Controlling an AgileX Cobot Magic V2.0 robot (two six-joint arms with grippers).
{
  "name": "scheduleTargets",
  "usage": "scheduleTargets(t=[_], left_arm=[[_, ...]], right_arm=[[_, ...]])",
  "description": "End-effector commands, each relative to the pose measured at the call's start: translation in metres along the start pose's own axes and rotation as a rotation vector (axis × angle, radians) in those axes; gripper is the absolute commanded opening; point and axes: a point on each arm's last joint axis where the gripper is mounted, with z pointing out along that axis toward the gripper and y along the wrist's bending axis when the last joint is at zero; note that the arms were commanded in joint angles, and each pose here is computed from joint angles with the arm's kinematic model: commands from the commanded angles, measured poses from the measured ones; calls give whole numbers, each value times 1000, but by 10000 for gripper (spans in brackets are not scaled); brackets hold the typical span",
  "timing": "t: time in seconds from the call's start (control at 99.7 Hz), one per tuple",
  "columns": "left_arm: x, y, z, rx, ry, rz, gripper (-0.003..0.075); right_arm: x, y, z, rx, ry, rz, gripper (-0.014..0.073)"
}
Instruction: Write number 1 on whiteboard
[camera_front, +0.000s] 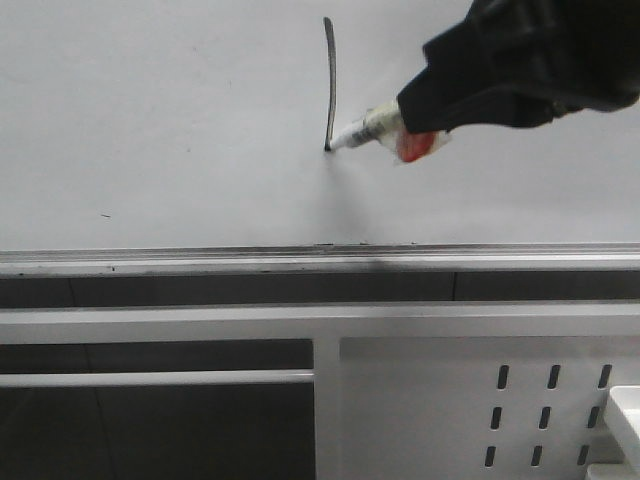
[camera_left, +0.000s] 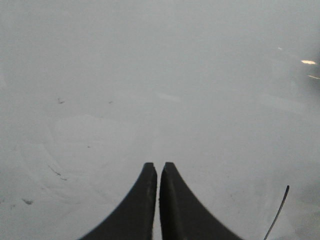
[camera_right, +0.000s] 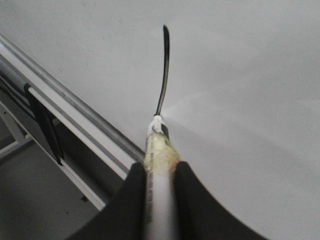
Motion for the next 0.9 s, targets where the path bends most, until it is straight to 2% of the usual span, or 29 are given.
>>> scheduleTargets(t=[0.0, 0.12, 0.241, 0.411, 0.552, 0.662, 0.822, 0.893], left_arm=[[-15, -3, 3, 8, -104, -1, -20], [-14, -3, 3, 8, -98, -1, -20], [-13, -6, 3, 41, -85, 41, -20], [-5, -29, 0, 295, -41, 314, -20], [13, -42, -2, 485, 59, 475, -15], [25, -49, -1, 619, 115, 620, 79], [32, -51, 14, 634, 174, 629, 288], [35, -53, 19, 643, 192, 629, 304]], right_arm=[[-14, -12, 3, 94, -77, -17, -69], [-12, -9, 5, 65, -55, -19, -69], [-19, 6, -8, -59, -40, -29, -69], [-24, 25, -26, -296, 81, -112, -69], [-40, 29, -30, -361, 101, -162, -69], [-54, 29, -28, -392, 113, -201, -69], [-69, 31, -16, -428, 140, -217, -69], [-73, 32, -11, -440, 151, -222, -69]])
